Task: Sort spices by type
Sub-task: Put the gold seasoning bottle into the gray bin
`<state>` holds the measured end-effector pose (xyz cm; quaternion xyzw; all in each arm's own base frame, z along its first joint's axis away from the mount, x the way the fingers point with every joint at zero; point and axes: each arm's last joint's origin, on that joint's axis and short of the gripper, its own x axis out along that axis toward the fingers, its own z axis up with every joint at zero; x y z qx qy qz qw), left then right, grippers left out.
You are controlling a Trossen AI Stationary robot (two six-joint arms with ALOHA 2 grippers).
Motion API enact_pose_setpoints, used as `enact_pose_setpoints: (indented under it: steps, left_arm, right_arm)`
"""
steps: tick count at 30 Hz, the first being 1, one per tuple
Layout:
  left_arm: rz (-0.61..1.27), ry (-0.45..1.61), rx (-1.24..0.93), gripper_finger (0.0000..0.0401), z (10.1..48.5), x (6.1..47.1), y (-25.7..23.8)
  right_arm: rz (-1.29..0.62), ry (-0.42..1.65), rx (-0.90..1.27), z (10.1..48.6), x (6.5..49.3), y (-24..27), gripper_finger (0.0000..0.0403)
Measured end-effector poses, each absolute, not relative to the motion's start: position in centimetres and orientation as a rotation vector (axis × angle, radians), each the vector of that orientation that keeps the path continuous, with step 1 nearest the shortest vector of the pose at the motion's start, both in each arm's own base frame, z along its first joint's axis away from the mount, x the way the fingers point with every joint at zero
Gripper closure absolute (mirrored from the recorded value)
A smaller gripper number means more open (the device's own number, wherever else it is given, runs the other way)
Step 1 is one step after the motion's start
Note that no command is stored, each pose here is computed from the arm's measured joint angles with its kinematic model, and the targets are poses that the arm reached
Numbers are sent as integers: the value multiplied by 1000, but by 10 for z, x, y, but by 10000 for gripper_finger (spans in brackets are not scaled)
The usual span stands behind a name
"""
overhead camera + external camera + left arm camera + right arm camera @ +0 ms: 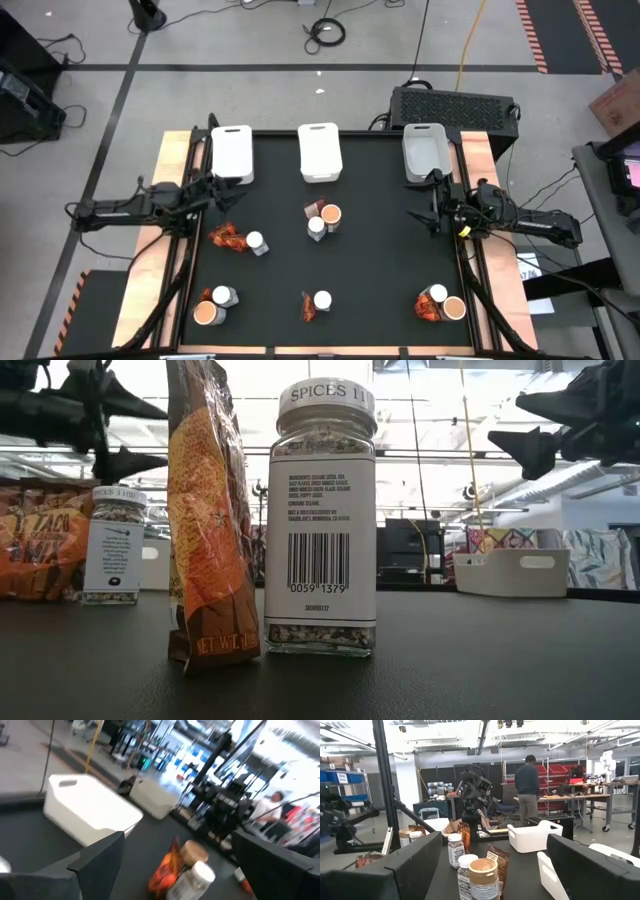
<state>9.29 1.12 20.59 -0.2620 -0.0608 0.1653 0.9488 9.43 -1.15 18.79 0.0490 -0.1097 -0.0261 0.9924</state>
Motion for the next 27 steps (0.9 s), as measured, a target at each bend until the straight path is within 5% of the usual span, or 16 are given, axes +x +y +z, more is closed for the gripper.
enact_pose_setpoints:
  steps: [5,17,27]
  left_arm:
    - [303,-191,-438,34,217,109,11]
    - [210,71,-189,34,249,152,8]
    - [222,186,17,34,243,155,9]
  right_arm:
    - [-41,-219,164,188,94,-11,46]
    - [-130,-132,177,238,100,-14,46]
    - [-182,171,103,289,169,-25,46]
